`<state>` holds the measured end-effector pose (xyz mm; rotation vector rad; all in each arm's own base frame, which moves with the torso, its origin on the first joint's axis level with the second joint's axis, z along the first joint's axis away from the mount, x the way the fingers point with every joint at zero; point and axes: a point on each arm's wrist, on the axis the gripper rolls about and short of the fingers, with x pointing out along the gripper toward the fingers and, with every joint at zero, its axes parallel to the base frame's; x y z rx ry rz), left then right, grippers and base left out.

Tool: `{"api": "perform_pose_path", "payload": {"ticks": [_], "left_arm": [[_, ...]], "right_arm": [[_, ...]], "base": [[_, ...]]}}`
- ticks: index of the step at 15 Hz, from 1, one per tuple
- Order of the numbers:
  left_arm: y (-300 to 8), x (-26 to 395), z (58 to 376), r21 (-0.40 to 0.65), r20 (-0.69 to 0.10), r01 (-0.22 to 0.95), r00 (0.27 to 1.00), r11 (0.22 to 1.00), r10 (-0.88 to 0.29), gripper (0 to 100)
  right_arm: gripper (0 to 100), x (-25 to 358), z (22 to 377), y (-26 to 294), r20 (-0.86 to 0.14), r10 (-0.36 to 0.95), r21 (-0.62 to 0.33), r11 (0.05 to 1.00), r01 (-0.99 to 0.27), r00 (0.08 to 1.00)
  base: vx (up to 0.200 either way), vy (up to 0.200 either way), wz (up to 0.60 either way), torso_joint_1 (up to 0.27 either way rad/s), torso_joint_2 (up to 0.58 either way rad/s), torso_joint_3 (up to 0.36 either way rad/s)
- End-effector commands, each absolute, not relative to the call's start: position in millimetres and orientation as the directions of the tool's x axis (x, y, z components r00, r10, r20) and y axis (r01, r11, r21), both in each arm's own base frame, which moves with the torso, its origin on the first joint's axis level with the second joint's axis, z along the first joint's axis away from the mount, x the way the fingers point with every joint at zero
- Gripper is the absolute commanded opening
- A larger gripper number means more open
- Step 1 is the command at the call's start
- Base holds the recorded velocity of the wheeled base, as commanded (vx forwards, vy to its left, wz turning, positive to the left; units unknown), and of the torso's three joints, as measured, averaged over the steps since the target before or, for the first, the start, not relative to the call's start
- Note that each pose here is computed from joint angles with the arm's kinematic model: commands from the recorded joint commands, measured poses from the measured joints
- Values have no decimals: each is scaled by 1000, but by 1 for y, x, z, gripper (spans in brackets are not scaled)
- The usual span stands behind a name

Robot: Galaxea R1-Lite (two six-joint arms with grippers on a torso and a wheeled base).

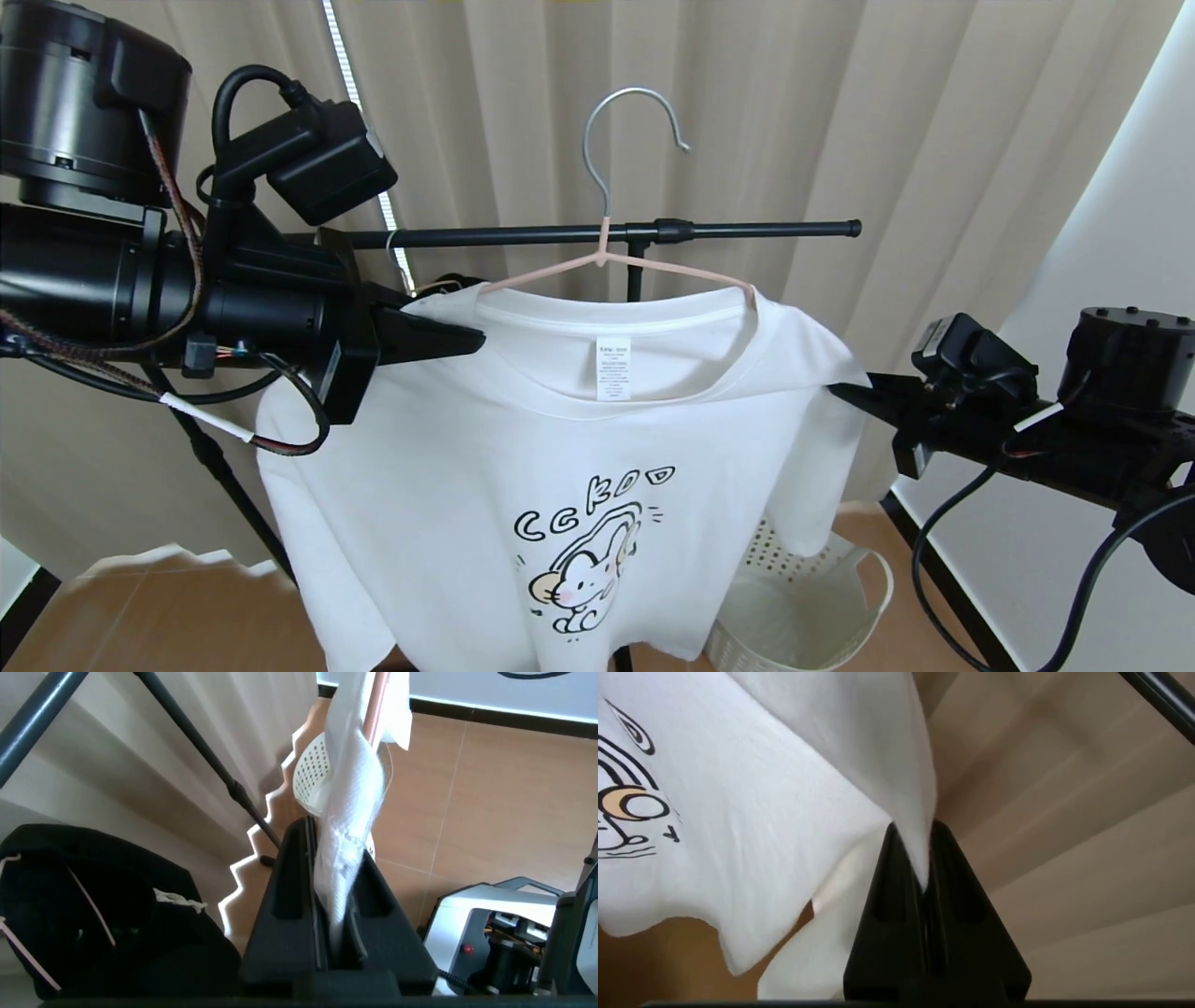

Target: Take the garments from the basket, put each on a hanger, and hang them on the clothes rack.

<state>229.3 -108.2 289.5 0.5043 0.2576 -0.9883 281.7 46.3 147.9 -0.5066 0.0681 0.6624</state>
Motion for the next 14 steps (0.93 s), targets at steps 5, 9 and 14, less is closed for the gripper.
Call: {"api": "perform_pose_path", "payload": {"ticks": [5, 9, 14], "left_arm": [[-109, 231, 284, 279, -425, 840, 543, 466, -724, 0], [-108, 232, 284, 275, -431, 829, 559, 486, -709, 0], [-108, 233, 275, 256, -452, 816, 575, 518, -682, 0]], "right_arm": [[100, 279, 148, 46, -217, 576, -429, 669, -607, 788], [100, 279, 151, 47, -208, 579, -427, 672, -605, 789], [100, 275, 158, 46, -188, 581, -424, 680, -599, 792]], "base": [[0, 0, 0, 0, 0, 0], [0, 0, 0, 0, 0, 0], [0, 0, 0, 0, 0, 0]]}}
